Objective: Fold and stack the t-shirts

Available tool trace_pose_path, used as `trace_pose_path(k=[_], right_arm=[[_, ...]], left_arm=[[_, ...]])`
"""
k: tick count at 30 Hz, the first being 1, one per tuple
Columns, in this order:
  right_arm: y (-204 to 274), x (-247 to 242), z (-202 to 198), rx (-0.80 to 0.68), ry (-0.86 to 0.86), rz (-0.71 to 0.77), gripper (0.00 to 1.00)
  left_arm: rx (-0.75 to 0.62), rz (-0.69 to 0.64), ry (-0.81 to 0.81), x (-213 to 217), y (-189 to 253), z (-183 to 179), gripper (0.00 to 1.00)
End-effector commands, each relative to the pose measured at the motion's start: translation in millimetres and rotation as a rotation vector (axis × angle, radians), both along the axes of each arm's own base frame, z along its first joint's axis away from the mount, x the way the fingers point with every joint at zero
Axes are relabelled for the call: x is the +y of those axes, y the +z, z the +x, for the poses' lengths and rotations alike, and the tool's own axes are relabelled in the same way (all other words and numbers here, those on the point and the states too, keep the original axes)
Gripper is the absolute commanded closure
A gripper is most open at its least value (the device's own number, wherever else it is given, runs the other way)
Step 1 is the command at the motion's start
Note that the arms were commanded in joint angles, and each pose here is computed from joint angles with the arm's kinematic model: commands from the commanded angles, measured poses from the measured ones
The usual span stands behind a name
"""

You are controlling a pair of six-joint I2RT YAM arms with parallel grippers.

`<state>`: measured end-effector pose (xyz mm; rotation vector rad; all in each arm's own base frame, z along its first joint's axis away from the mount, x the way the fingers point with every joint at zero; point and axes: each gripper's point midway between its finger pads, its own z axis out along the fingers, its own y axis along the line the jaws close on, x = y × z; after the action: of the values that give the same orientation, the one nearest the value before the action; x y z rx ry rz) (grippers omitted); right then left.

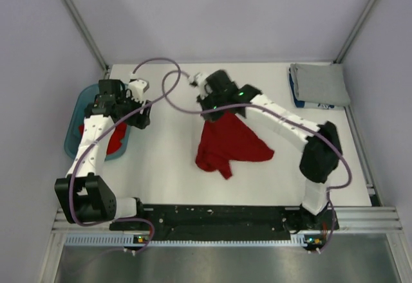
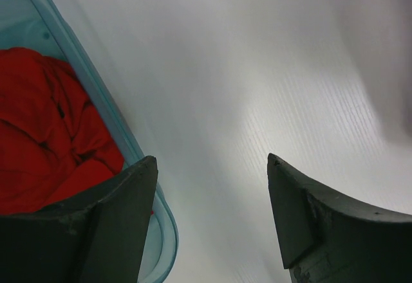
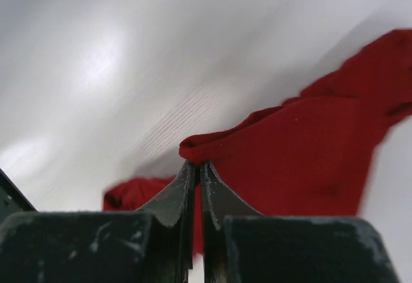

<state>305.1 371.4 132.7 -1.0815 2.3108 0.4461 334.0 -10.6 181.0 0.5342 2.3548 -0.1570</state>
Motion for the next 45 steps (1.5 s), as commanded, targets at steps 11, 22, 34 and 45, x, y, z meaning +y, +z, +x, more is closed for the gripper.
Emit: trace_pose_path(k=[11, 22, 34, 45], right_arm=[[223, -308, 31, -0.408, -0.75, 0.609, 1.0], [155, -309, 6, -0.255, -0.759, 0.59, 1.0], [250, -187, -29, -0.281, -0.231, 0.777, 1.0], [590, -101, -64, -0.739, 0.108, 1.392, 1.0]], left_arm=[[-0.106, -0.051, -0.455, -113, 44, -8, 0.29], [0.067, -0.065, -0.813, -253, -18, -4, 0.28], [0.036, -0.052, -0.663, -255, -2, 44, 0.28], [-0.265, -0.008, -0.249, -110, 105, 117, 0.25]])
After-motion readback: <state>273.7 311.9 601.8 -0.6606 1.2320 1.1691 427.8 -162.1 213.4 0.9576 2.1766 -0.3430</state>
